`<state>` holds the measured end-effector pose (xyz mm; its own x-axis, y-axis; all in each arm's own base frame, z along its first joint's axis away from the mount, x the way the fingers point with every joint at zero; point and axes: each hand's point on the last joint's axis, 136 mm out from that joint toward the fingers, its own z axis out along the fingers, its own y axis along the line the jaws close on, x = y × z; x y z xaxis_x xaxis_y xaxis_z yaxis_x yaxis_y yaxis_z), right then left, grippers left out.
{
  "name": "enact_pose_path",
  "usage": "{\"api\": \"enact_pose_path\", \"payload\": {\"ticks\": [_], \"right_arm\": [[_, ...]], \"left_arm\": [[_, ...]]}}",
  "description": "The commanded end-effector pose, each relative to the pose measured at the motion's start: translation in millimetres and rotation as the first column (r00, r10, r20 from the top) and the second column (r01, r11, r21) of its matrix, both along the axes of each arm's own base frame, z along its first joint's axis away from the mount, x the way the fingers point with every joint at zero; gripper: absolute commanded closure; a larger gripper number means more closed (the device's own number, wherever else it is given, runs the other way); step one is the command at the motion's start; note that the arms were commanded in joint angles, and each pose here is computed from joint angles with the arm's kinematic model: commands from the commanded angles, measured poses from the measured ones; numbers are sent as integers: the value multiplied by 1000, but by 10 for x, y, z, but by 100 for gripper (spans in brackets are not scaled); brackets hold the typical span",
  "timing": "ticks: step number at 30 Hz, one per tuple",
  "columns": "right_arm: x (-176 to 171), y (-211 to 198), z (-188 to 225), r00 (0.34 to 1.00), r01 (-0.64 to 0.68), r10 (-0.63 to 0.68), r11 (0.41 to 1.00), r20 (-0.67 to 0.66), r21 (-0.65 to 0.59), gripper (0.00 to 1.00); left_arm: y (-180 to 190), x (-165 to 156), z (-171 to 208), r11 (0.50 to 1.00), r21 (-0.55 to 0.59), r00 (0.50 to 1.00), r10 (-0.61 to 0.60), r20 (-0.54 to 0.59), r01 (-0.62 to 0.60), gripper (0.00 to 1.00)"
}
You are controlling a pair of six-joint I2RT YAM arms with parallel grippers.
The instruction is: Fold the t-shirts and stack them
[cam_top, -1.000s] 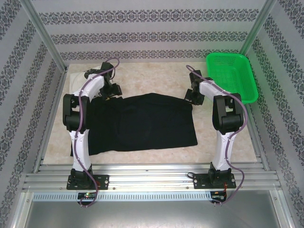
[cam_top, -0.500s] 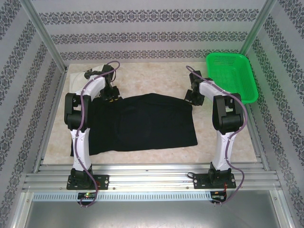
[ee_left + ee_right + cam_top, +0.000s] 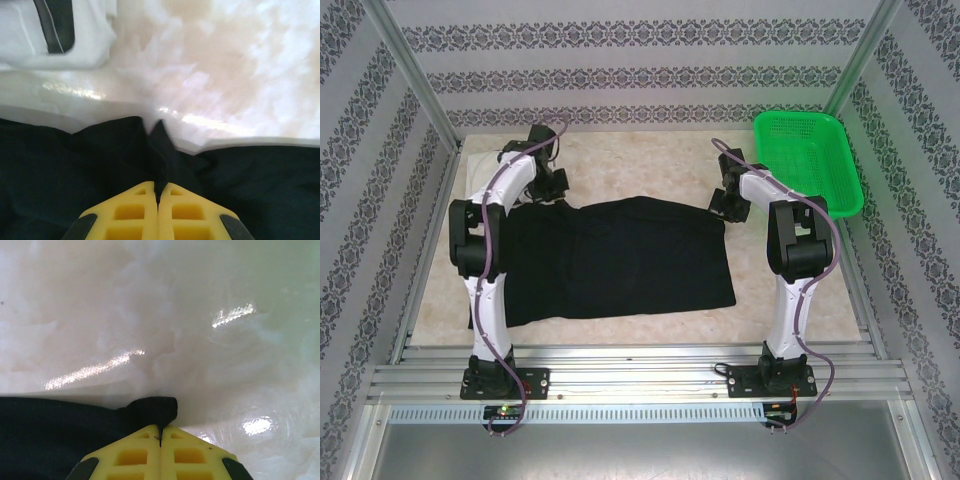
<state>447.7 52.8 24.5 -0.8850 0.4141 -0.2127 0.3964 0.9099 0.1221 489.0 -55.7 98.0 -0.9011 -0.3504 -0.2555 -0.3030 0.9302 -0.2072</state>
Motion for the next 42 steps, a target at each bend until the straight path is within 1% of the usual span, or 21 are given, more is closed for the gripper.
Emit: {"api": "enact_pose_path", "payload": {"ticks": [1,5,10,14,18,21,26,30,36,42], "right_arm": [[56,-28,80,1000,-15,15,1000,12,-11,100],[96,-40,118,1000,-18,19,1000,25,-16,100],[159,-60,160,999,-19,20,999,48,-26,100],[239,-87,248,996,-15,18,999,87,-38,100],[330,-134,373,991,-7,14,999,135,-50,100],[394,-181,466,986,-2,12,998,163,-62,100],[466,-222,562,981,-2,15,998,192,-67,100],[483,-233,593,979,-6,19,998,204,-66,100],[521,-208,671,971,-30,44,998,236,-63,100],[600,-181,808,956,-55,71,996,285,-65,100]], "left_arm": [[71,40,537,1000,9,995,-17,94,16,100],[157,78,754,1000,29,991,-12,135,8,100],[293,118,928,995,97,984,-33,172,16,100],[473,144,1072,992,124,976,-8,218,-19,100],[629,176,1271,992,114,957,14,289,-49,100],[676,200,1397,995,93,944,12,331,-45,100],[746,179,1536,996,71,927,21,375,-51,100],[834,115,1603,995,81,917,28,397,-65,100],[1107,-48,1655,990,91,907,58,416,-105,100],[1148,-102,1796,995,79,876,19,482,-65,100]]}}
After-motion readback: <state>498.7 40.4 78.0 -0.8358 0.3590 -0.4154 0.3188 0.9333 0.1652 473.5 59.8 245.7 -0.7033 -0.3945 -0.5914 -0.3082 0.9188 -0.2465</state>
